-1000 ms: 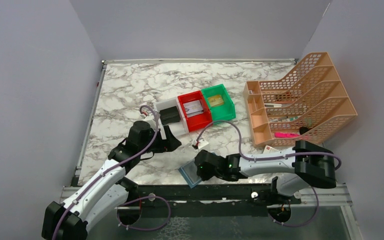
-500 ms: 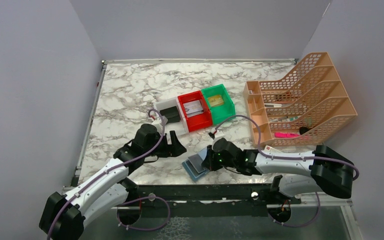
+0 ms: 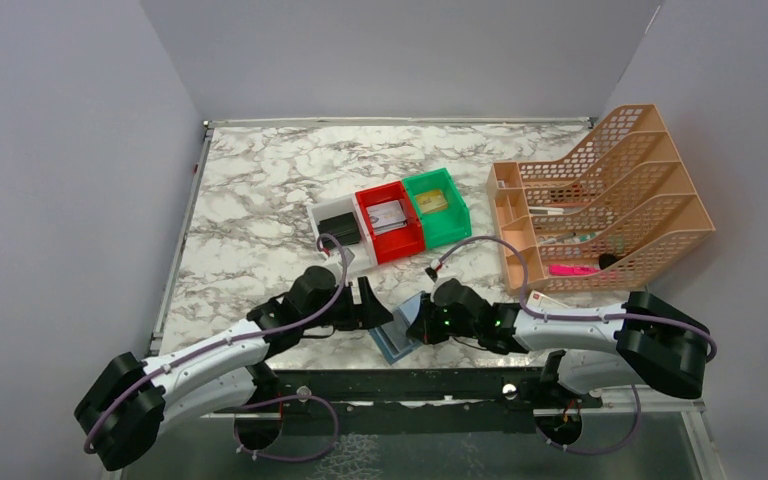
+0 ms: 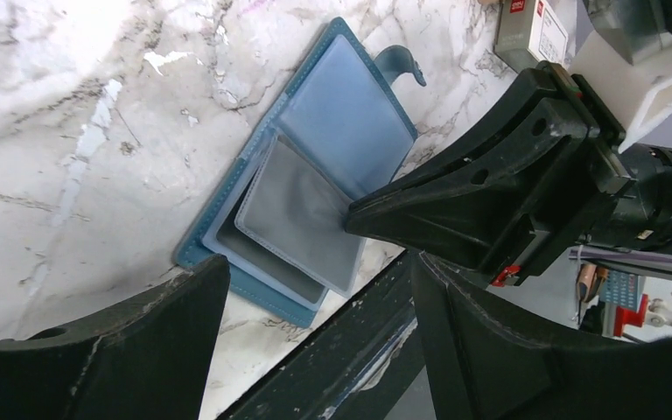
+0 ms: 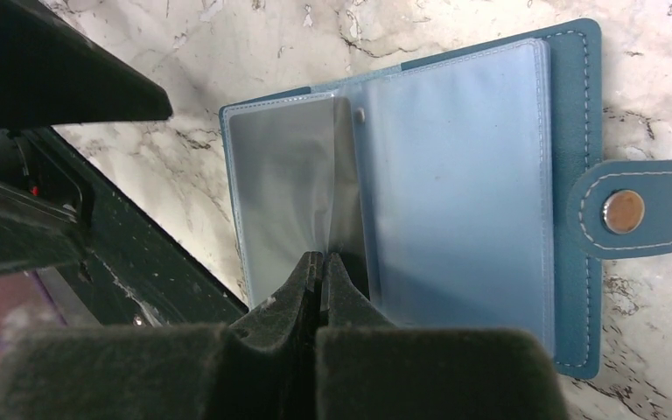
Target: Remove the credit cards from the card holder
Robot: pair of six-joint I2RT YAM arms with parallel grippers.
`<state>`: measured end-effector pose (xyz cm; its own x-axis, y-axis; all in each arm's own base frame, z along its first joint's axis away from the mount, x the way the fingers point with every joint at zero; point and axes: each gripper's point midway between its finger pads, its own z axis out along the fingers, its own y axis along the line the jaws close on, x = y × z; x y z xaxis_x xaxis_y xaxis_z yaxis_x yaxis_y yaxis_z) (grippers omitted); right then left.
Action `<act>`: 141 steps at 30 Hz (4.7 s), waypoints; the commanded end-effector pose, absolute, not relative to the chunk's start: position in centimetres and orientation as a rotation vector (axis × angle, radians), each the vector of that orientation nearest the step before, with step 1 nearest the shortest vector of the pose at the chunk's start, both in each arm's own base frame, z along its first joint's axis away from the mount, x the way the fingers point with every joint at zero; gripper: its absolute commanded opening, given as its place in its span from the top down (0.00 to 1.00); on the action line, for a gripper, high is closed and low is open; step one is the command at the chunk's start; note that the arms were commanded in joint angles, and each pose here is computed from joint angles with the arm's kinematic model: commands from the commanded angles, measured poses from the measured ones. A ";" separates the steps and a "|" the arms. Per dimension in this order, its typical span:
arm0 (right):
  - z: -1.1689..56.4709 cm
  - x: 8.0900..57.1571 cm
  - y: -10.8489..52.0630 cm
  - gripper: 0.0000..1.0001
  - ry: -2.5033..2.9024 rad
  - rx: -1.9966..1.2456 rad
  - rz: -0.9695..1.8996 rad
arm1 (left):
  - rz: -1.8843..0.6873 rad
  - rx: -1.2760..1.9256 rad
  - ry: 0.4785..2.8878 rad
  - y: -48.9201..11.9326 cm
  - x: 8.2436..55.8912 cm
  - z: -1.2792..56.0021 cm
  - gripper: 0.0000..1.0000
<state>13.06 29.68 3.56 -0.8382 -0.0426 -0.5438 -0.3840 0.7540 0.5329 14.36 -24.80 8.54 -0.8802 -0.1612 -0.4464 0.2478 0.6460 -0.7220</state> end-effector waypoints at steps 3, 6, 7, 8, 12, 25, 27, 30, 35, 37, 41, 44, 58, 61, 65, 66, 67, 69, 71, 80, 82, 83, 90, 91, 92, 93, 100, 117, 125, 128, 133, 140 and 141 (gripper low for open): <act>4.7 13.3 30.3 0.99 2.399 -0.288 0.970 | -1.195 -0.045 2.347 -26.6 14.8 8.6 0.22; 4.6 13.3 30.1 0.99 2.402 -0.286 0.970 | -1.177 -0.069 2.355 -26.9 14.7 8.2 0.22; 4.6 13.3 30.1 0.99 2.401 -0.283 0.973 | -1.177 -0.075 2.351 -27.0 14.7 8.3 0.22; 4.6 13.2 30.1 0.99 2.401 -0.280 0.976 | -1.177 -0.081 2.348 -27.1 14.7 8.2 0.22; 4.6 13.3 30.0 0.99 2.400 -0.275 0.977 | -1.194 -0.086 2.349 -27.7 14.5 8.0 0.23; 4.7 13.3 30.0 0.99 2.396 -0.273 0.984 | -1.194 -0.152 2.351 -28.3 14.3 7.4 0.25; 4.8 13.3 30.0 0.99 2.394 -0.271 0.988 | -1.199 -0.167 2.350 -28.2 14.2 7.5 0.25; 4.9 13.4 29.9 0.99 2.391 -0.268 0.987 | -1.194 -0.199 2.337 -27.9 14.2 7.6 0.24; 4.9 13.3 29.7 0.99 2.389 -0.260 0.987 | -1.136 -0.256 2.354 -26.7 14.2 6.9 0.21; 4.9 13.3 29.7 0.99 2.388 -0.255 0.989 | -1.140 -0.280 2.360 -26.5 14.0 6.6 0.20; 5.0 13.4 29.7 0.99 2.387 -0.253 0.990 | -1.143 -0.299 2.370 -26.6 13.7 6.3 0.20; 4.9 13.3 29.7 0.99 2.389 -0.254 0.991 | -1.184 -0.304 2.350 -27.1 13.6 6.7 0.20; 4.7 13.2 29.8 0.99 2.396 -0.259 0.999 | -1.240 -0.291 2.325 -28.0 13.3 7.4 0.23; 4.8 13.2 29.9 0.99 2.391 -0.256 1.004 | -1.251 -0.285 2.328 -28.3 13.2 7.3 0.23; 4.8 13.1 29.9 0.99 2.392 -0.260 1.009 | -1.302 -0.257 2.308 -29.3 13.3 7.9 0.29; 4.8 13.1 29.9 0.99 2.393 -0.260 1.008 | -1.320 -0.241 2.299 -29.7 13.3 8.2 0.30; 4.8 13.1 29.9 0.99 2.394 -0.262 1.009 | -1.332 -0.218 2.293 -30.0 13.3 8.4 0.33; 4.7 13.0 29.8 0.99 2.394 -0.258 1.011 | -1.356 -0.171 2.280 -30.9 13.3 9.0 0.37; 4.7 12.9 29.6 0.99 2.392 -0.255 1.013 | -1.379 -0.138 2.266 -31.5 13.3 9.5 0.41; 5.2 13.7 27.8 0.78 2.398 -0.229 0.885 | -1.414 -0.042 2.245 -33.1 13.3 10.5 0.47; 5.4 14.2 26.6 0.74 2.400 -0.189 0.809 | -1.413 -0.019 2.248 -33.5 13.4 10.5 0.47; 5.5 15.3 23.0 0.71 2.421 -0.001 0.609 | -1.417 0.028 2.261 -34.8 13.6 10.5 0.47; 6.0 16.8 16.6 0.71 2.344 0.382 0.313 | -1.440 0.132 2.295 -37.8 13.4 10.0 0.46; 6.1 16.9 16.4 0.71 2.339 0.379 0.299 | -1.436 0.139 2.293 -37.9 13.4 10.0 0.46; 6.2 16.9 16.5 0.71 2.338 0.358 0.299 | -1.431 0.137 2.289 -37.9 13.5 10.0 0.45; 6.2 16.9 16.7 0.71 2.342 0.336 0.303 | -1.421 0.125 2.280 -37.7 13.6 10.0 0.45; 7.1 16.0 21.3 0.71 2.373 0.030 0.532 | -1.306 0.023 2.229 -34.1 14.5 9.9 0.39; 5.0 14.9 24.6 0.70 2.452 -0.188 0.616 | -0.962 -0.002 2.316 -29.3 15.5 7.8 0.27; 3.0 14.9 23.8 0.70 2.484 -0.196 0.535 | -1.074 0.090 2.334 -31.9 14.7 7.9 0.30; 2.5 14.7 23.8 0.70 2.498 -0.207 0.530 | -1.120 0.129 2.340 -32.9 14.4 7.9 0.32; 1.7 14.4 23.5 0.71 2.525 -0.203 0.508 | -1.148 0.189 2.361 -34.2 14.0 7.7 0.35; 0.8 13.7 23.3 0.74 2.554 -0.175 0.534 | -1.088 0.102 2.438 -33.5 14.1 5.3 0.40; 0.7 13.6 23.3 0.74 2.559 -0.174 0.534 | -1.077 0.079 2.446 -33.2 14.1 5.0 0.40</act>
<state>14.70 24.48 2.64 -0.8294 -0.0075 -0.5587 -0.2509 0.8984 0.3604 14.12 -33.27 5.37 -0.8812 -0.1000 -0.4620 0.2724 0.6914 -0.6692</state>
